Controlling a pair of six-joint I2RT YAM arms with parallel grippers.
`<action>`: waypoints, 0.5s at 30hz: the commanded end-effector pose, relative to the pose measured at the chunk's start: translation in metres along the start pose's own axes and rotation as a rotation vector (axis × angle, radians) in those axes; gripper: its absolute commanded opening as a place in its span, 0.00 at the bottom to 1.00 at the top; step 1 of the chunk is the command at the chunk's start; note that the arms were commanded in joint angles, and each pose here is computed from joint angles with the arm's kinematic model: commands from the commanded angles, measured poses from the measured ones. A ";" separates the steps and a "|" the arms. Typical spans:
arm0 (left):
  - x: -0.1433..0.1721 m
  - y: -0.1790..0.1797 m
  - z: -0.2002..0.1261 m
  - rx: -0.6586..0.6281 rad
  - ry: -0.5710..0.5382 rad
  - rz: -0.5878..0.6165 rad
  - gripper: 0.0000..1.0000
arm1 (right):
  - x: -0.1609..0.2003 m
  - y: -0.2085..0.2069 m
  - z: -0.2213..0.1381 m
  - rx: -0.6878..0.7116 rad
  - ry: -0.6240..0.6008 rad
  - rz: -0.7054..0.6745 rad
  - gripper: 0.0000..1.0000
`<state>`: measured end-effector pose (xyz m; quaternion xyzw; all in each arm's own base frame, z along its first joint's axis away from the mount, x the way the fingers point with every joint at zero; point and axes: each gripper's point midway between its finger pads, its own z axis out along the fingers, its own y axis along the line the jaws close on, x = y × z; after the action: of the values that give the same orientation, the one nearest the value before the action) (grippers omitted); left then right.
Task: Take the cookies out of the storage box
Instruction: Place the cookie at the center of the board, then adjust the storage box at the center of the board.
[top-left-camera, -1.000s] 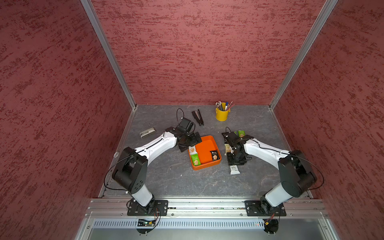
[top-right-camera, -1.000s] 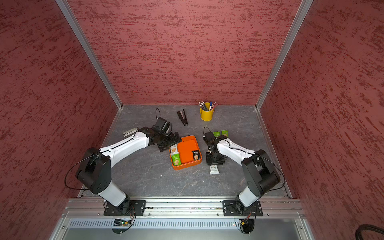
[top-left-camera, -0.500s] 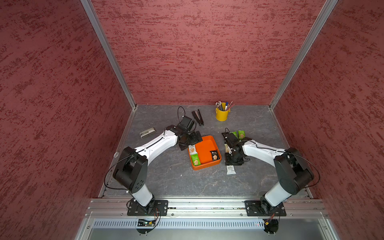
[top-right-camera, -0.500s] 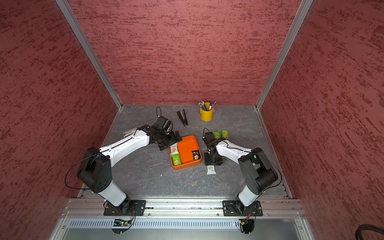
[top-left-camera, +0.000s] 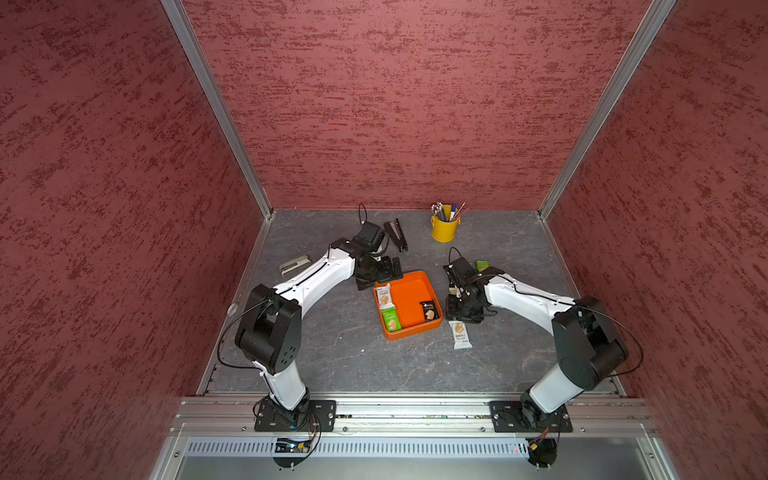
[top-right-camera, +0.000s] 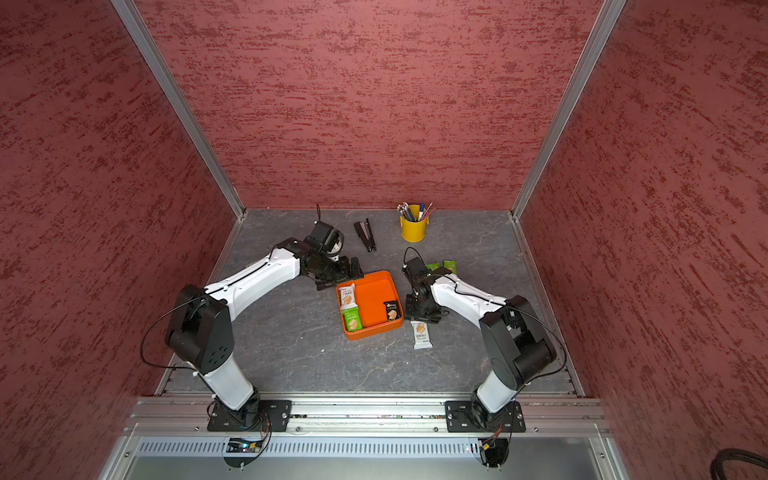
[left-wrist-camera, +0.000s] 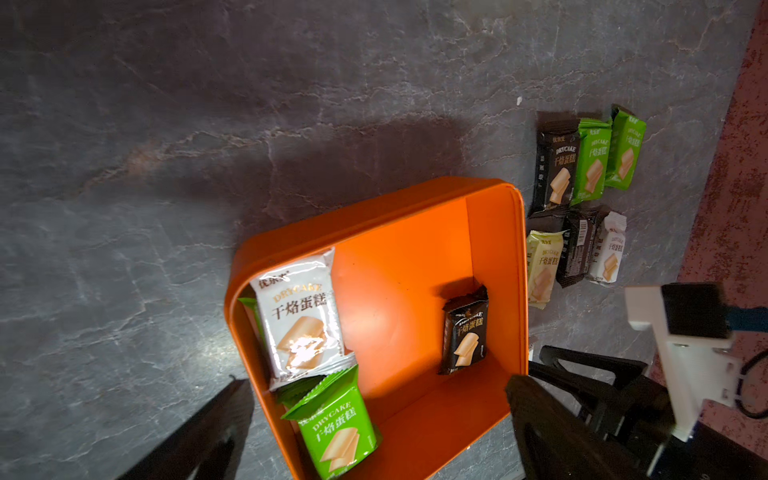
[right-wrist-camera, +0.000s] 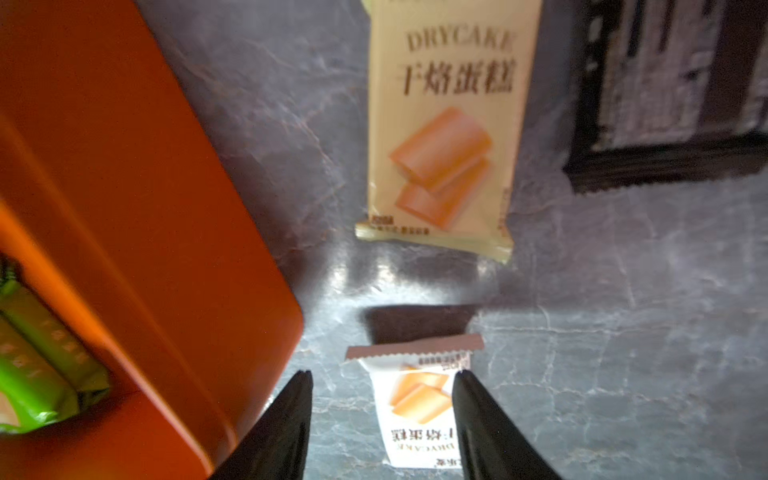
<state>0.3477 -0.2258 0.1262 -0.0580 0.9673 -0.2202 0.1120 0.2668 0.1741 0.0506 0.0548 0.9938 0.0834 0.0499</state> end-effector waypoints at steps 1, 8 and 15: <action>0.003 0.002 -0.014 0.047 0.014 0.036 1.00 | -0.009 0.002 -0.002 0.043 -0.019 0.031 0.58; 0.001 0.028 -0.018 0.078 0.006 -0.048 1.00 | -0.004 0.027 0.000 0.018 0.000 0.015 0.58; 0.005 0.029 -0.019 0.101 0.008 -0.064 1.00 | 0.010 0.050 -0.006 -0.031 0.012 0.019 0.58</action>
<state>0.3360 -0.1867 0.1165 -0.0912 0.9600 -0.2494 0.0888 0.2601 0.2123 0.0528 0.0518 0.9944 0.0836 0.0387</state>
